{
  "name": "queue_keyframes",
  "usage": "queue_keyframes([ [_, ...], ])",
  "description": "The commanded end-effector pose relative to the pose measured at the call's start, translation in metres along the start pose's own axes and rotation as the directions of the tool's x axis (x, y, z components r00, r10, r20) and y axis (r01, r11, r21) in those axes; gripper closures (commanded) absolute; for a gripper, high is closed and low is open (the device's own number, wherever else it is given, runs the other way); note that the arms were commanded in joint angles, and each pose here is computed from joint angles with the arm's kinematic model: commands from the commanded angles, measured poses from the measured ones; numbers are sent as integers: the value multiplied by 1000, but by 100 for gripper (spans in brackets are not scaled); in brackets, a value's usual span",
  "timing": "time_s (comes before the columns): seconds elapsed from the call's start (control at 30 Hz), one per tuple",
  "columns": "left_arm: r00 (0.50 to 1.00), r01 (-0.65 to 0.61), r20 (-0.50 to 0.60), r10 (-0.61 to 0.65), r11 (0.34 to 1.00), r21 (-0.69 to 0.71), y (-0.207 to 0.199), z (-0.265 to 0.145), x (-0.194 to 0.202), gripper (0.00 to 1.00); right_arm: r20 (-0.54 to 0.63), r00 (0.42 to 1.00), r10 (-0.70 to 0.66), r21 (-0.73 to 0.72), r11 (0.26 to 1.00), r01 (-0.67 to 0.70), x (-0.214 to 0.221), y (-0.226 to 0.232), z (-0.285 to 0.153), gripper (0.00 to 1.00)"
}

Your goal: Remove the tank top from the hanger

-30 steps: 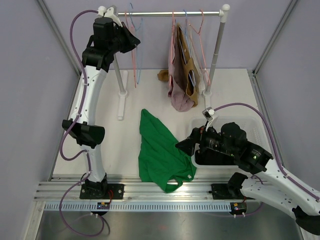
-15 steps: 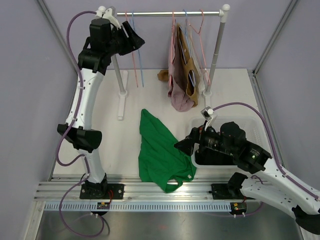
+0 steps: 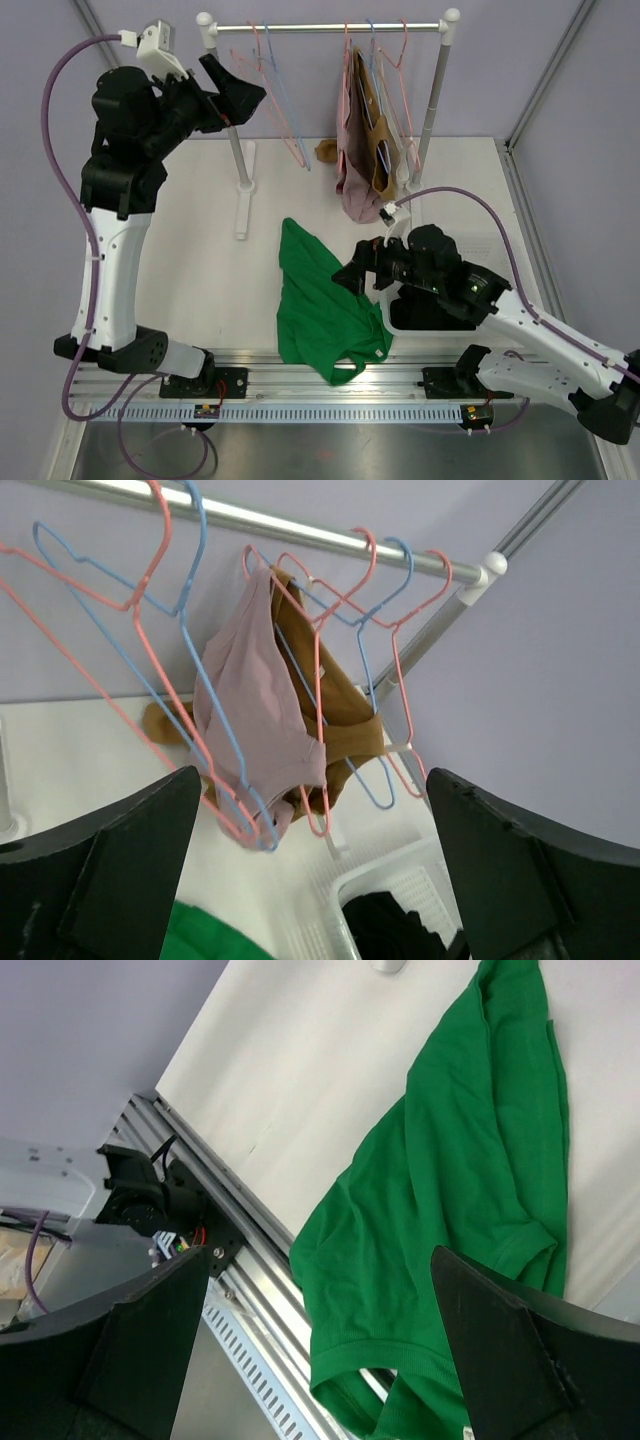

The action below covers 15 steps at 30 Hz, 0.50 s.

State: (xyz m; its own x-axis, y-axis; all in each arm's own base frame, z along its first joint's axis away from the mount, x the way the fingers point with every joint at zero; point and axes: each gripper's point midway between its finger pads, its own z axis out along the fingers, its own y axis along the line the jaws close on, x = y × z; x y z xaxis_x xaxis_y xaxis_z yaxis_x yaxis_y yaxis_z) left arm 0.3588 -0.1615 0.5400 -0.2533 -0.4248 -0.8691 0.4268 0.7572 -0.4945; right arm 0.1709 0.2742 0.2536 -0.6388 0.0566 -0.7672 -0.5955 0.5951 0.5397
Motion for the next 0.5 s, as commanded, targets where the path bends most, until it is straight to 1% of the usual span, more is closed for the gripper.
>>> queue_keyframes([
  [0.0,999,-53,9,53,998,-17,1,-30,10,1,59,998,-38,30,999,37,-29,1,18,1],
  [0.03,995,-83,46,83,996,-11,-7,-60,6,1,55,997,-50,51,998,47,-33,0,23,0],
  [0.07,997,-79,11,80,994,-76,13,-61,27,1,28,999,-47,113,993,43,-29,-13,29,1],
  [0.1,993,-99,53,104,992,-84,8,-93,26,1,-10,999,-44,152,987,46,-25,-21,42,1],
  [0.13,992,-105,55,112,988,-112,16,-102,34,1,-33,999,-36,179,983,41,-20,-26,49,0],
  [0.17,990,-102,74,116,981,-166,26,-116,38,1,-49,998,-34,239,970,45,-17,-37,53,0],
  [0.2,992,-94,55,110,968,-231,45,-133,61,1,-99,994,-44,250,966,68,-5,-35,67,1],
  [0.23,996,-89,3,93,963,-255,58,-127,80,1,-118,991,-60,256,963,89,-1,-34,74,0],
  [0.27,994,-91,34,103,962,-257,57,-149,85,1,-160,984,-82,306,943,128,13,-42,87,1],
  [0.3,996,-90,-7,92,946,-312,78,-151,110,1,-166,980,-106,317,936,154,11,-37,93,1],
  [0.33,996,-91,-15,92,938,-335,86,-157,120,1,-195,971,-136,330,924,196,18,-38,99,1],
  [0.37,995,-96,2,103,932,-351,91,-169,125,1,-241,958,-155,340,911,233,31,-35,103,0],
  [0.4,994,-108,-37,102,924,-368,106,-165,149,1,-284,946,-155,357,899,254,42,-40,114,1],
  [0.47,991,-130,-60,116,916,-380,116,-167,163,1,-330,928,-171,343,895,286,61,-39,122,0],
])
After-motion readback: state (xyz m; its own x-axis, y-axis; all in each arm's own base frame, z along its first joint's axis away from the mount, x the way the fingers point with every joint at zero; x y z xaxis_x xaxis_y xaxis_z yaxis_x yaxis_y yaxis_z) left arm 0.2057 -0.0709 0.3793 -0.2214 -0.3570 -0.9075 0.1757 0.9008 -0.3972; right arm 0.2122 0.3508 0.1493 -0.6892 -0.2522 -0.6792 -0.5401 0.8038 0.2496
